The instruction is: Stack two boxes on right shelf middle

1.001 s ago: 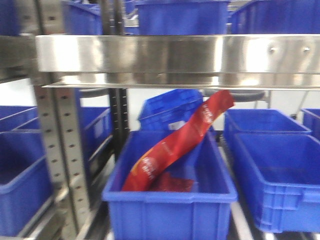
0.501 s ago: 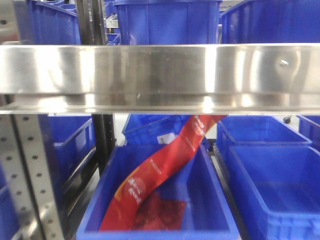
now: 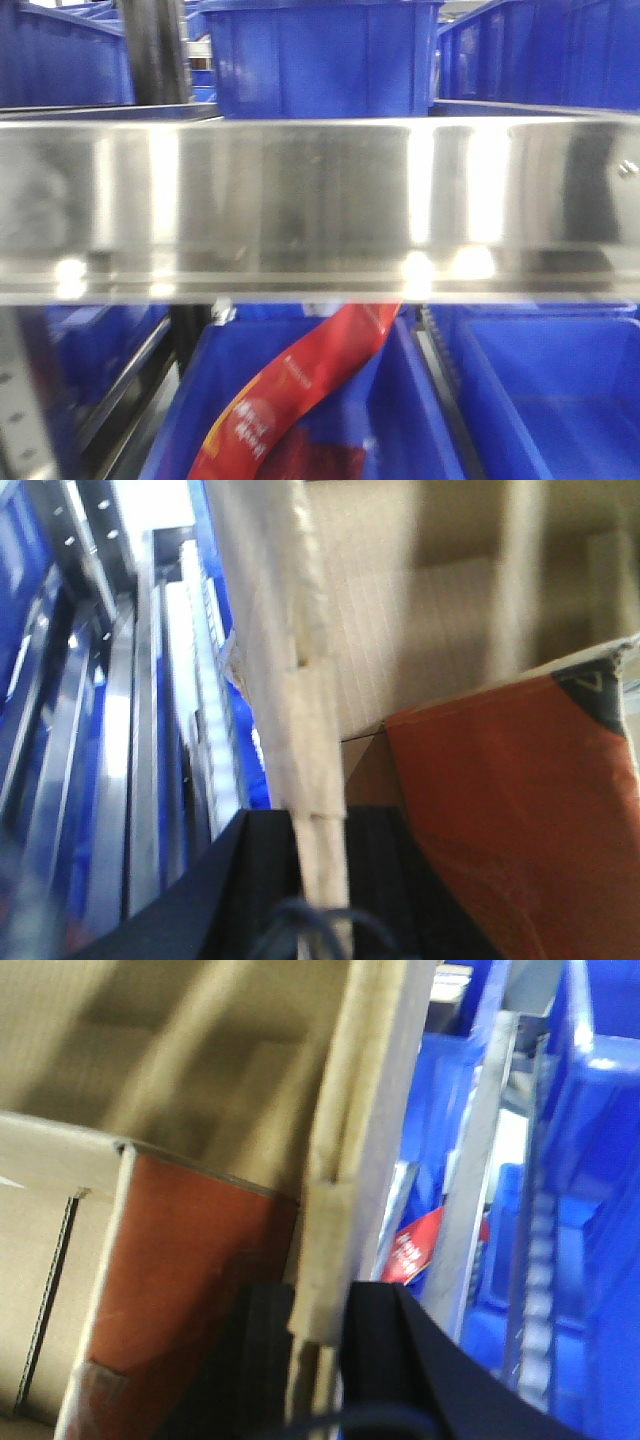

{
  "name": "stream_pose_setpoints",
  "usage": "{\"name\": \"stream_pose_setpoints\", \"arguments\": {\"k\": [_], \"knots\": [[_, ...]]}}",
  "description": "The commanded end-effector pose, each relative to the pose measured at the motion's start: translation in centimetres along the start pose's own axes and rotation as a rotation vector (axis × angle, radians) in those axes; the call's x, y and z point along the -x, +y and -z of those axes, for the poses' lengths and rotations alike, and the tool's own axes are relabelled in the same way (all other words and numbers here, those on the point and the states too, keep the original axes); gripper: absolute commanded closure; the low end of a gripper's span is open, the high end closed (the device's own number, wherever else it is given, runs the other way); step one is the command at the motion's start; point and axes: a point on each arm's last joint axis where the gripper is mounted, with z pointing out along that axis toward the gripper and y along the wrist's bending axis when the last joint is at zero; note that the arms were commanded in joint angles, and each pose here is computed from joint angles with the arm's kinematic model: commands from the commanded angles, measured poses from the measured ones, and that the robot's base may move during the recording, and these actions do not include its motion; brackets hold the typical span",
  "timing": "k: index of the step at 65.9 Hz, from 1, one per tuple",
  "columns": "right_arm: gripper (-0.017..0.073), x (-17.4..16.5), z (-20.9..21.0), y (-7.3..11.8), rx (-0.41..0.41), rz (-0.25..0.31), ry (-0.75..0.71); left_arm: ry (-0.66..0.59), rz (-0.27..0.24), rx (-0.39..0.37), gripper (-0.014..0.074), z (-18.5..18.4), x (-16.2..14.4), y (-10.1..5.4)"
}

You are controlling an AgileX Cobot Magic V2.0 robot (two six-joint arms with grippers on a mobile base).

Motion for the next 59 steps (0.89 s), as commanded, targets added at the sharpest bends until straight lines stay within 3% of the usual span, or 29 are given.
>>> {"name": "stream_pose_setpoints", "arguments": {"k": [1,59], "knots": [[0.0712,0.58,0.82,-0.35,-0.035,0.032,-0.059,-0.068,-0.027,0.043,0.0705,0.84,0.73,0.58],[0.0712,0.58,0.82,-0.35,-0.035,0.032,-0.059,-0.068,-0.027,0.043,0.0705,0.84,0.73,0.58]]}}
